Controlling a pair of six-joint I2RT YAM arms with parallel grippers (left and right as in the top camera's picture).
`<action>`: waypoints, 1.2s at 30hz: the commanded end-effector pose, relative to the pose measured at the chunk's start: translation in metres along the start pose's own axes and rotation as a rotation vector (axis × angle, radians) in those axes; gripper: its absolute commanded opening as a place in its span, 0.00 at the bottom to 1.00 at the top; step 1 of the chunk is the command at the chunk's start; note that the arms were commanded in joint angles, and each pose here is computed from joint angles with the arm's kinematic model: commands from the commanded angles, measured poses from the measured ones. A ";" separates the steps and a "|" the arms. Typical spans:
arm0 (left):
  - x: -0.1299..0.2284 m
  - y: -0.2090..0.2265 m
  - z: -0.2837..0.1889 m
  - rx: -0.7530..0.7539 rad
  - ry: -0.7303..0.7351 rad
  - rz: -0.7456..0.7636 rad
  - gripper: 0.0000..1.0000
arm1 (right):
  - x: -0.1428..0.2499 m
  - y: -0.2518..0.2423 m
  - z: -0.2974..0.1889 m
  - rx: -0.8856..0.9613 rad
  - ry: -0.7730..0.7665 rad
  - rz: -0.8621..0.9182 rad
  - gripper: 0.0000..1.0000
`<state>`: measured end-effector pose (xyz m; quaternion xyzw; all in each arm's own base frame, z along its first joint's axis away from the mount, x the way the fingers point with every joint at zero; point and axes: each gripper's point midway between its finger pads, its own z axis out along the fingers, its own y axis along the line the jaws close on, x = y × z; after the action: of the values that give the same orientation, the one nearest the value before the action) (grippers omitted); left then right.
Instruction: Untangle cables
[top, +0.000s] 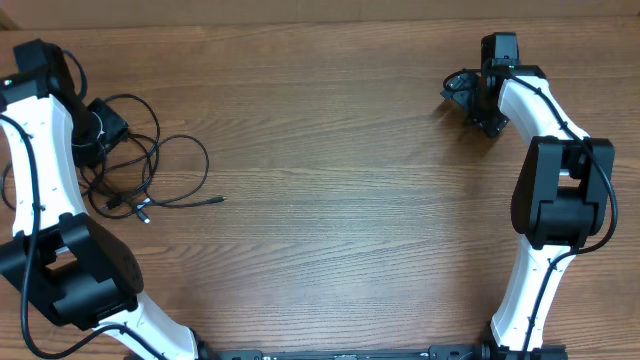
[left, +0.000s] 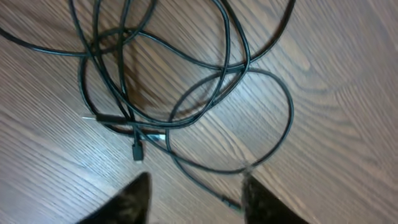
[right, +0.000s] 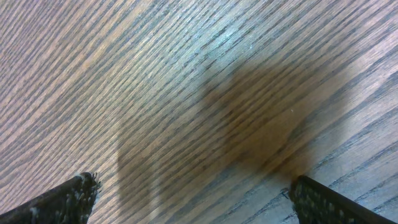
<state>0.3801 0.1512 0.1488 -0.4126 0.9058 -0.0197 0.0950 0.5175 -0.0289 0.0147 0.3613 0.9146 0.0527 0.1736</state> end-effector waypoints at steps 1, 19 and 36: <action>0.018 -0.014 0.016 0.041 0.099 0.050 0.63 | 0.010 -0.010 0.015 0.025 0.035 0.008 1.00; 0.152 -0.125 0.102 0.002 0.373 0.598 1.00 | 0.010 -0.010 0.015 0.025 0.035 0.007 1.00; 0.199 -0.166 0.159 -0.087 0.300 0.810 1.00 | 0.010 -0.010 0.015 0.025 0.035 0.008 1.00</action>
<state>0.4003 -0.1054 0.0018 -0.0293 0.9977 -0.0203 -0.0575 0.5177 -0.0289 0.0148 0.3614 0.9145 0.0531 0.1739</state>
